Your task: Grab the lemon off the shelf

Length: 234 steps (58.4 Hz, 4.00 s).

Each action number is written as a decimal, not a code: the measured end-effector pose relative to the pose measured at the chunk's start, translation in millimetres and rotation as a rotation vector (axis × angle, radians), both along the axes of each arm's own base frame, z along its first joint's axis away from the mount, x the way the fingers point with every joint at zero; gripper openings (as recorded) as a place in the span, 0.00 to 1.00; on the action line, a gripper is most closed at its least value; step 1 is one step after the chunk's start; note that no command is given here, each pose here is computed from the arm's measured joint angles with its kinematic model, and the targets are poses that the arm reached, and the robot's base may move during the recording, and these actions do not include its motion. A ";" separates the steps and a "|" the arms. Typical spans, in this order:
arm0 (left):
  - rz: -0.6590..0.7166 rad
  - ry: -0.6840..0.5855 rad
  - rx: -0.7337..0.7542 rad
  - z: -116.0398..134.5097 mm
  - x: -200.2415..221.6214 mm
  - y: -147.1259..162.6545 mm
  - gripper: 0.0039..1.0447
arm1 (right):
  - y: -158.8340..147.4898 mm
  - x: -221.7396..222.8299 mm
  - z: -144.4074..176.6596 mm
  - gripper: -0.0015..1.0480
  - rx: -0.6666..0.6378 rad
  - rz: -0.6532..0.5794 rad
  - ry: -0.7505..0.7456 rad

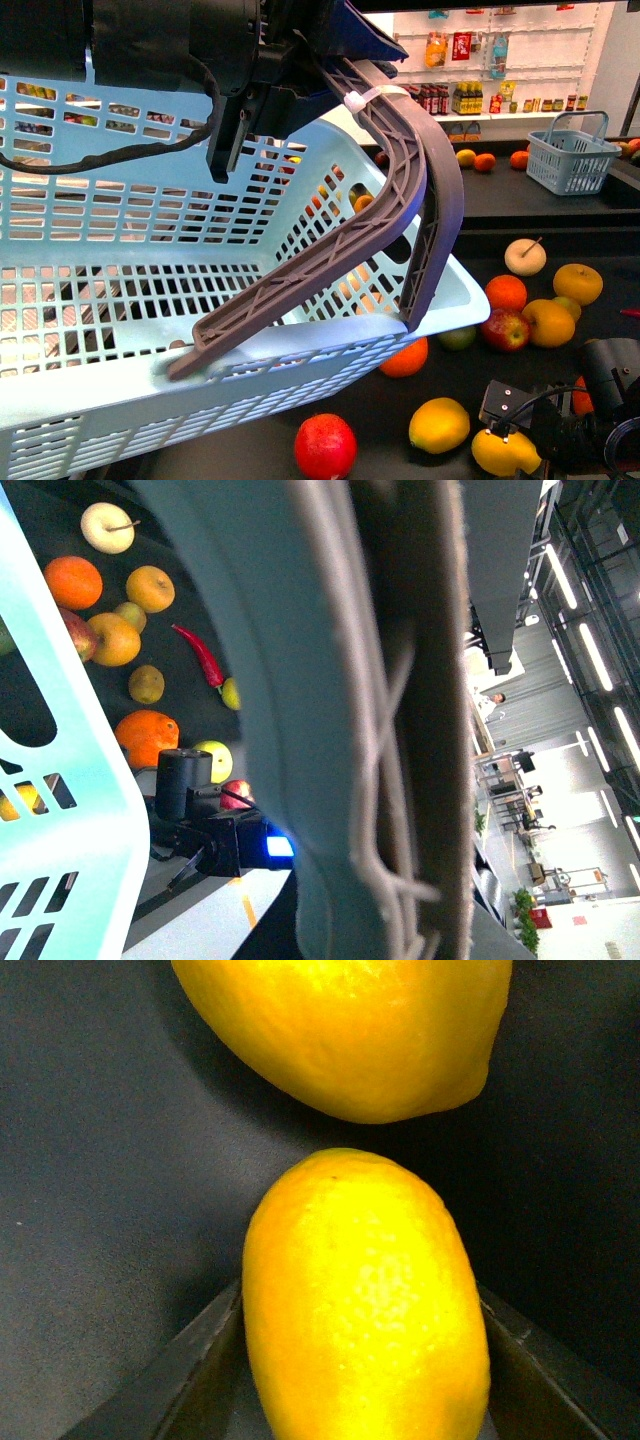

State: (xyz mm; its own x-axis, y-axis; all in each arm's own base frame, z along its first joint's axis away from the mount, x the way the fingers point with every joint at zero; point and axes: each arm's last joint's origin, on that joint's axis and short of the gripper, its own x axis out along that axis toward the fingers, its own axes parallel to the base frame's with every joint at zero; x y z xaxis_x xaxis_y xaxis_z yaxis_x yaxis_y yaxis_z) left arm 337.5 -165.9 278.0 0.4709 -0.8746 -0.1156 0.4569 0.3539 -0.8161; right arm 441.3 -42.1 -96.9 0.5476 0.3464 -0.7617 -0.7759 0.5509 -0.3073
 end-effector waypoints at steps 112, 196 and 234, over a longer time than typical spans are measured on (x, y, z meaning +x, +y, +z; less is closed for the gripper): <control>0.000 0.000 0.002 -0.1 0.1 0.0 0.07 | 123.1 -82.0 292.3 0.94 0.839 -0.174 -0.133; 0.000 0.002 0.001 -0.5 0.4 -0.2 0.07 | 20.5 -9.7 32.4 0.93 0.042 0.275 -0.202; 0.000 0.002 0.001 -0.5 0.4 -0.2 0.07 | 38.8 30.3 32.8 0.93 -0.044 0.525 -0.170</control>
